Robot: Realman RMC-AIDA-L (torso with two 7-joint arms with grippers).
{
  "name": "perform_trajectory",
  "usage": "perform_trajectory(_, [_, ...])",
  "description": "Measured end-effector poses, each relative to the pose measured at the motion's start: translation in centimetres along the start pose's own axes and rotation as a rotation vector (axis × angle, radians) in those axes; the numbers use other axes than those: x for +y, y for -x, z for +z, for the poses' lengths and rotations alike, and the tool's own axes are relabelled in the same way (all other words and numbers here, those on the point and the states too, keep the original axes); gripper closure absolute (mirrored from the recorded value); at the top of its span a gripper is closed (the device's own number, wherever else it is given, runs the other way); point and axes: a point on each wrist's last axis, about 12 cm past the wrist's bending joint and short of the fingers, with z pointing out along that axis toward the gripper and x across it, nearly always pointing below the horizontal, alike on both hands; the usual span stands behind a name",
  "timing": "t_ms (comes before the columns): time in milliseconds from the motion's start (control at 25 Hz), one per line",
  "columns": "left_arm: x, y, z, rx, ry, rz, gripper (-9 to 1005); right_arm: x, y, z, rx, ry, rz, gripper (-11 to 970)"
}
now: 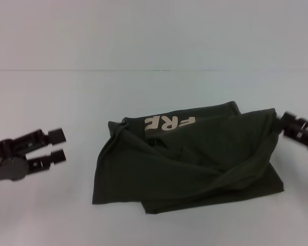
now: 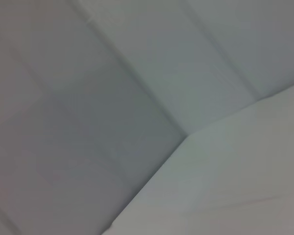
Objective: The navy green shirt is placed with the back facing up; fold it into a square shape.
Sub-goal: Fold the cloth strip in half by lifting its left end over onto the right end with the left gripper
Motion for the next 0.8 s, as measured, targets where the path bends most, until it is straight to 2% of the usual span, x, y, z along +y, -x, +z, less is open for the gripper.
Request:
perform_trajectory(160, [1.3,-0.3,0.3,0.062,0.12,-0.119,93,1.6,-1.5,0.5,0.129,0.15,-0.138,62])
perform_trajectory(280, [2.4,-0.5,1.2,0.048,0.178,-0.171,93,2.7,-2.7,1.0,0.192,0.237,-0.2,61])
perform_trajectory(480, [3.7,-0.8,2.1,0.018,0.24,-0.222,93,3.1,-3.5,1.1,0.219,0.26,-0.217,60])
perform_trajectory(640, [4.0,-0.4,3.3,0.01,0.274,-0.181,93,3.0,-3.7,1.0,0.224,0.259,-0.231,60])
perform_trajectory(800, [3.7,0.8,5.1,0.06,0.305,-0.017,93,3.0,-3.8,0.9,0.234,0.261,-0.236,60])
